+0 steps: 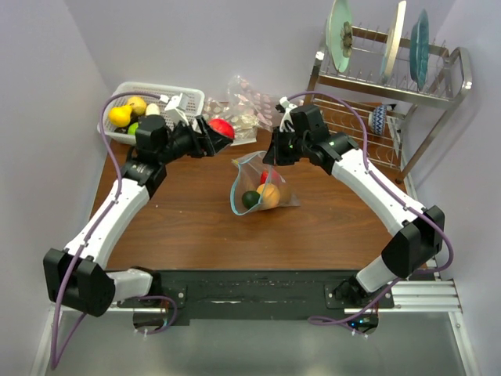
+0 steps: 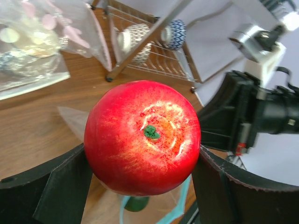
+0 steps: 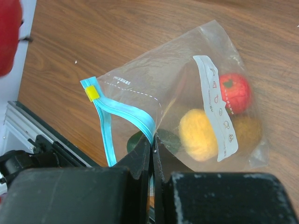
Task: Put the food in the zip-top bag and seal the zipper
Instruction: Place the fake vegetable in the zipper food storage bag.
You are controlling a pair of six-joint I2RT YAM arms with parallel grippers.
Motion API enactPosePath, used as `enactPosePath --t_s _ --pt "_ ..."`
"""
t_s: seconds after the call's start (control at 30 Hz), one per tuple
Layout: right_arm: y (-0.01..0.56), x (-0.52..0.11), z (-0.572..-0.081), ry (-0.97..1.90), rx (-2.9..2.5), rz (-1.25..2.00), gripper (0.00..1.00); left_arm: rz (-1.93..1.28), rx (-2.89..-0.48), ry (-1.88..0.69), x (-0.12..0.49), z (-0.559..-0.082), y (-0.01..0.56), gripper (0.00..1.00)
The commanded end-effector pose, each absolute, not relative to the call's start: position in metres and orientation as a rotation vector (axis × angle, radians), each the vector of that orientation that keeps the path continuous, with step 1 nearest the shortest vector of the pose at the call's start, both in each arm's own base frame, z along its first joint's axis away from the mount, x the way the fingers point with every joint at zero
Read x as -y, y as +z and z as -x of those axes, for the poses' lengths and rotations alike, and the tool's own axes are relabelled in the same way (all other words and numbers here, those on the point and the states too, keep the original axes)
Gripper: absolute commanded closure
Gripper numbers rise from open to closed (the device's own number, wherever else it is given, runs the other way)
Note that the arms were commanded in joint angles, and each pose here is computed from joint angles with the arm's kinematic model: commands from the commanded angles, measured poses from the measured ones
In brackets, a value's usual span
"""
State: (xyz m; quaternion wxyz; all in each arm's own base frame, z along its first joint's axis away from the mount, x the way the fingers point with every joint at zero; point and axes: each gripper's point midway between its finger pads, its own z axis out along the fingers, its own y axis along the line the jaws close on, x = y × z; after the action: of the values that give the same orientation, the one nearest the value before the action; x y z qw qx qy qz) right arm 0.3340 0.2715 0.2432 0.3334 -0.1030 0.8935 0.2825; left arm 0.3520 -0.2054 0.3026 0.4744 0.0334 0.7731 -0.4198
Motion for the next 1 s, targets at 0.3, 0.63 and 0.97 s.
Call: enactPosePath --t_s 0.3,0.63,0.97 --pt "0.263 -0.272 -0.344 0.740 -2.275 0.246 1.00 -0.247 -1.936 -1.182 0.260 -0.294 0.297 0.50" --pt "0.274 -0.272 -0.341 0.756 -2.269 0.240 1.00 -0.325 -2.031 -1.184 0.276 -0.273 0.264 0.51" --pt "0.278 -0.273 -0.337 0.780 -2.266 0.244 1.00 -0.322 -2.121 -1.124 0.287 -0.285 0.221 0.50"
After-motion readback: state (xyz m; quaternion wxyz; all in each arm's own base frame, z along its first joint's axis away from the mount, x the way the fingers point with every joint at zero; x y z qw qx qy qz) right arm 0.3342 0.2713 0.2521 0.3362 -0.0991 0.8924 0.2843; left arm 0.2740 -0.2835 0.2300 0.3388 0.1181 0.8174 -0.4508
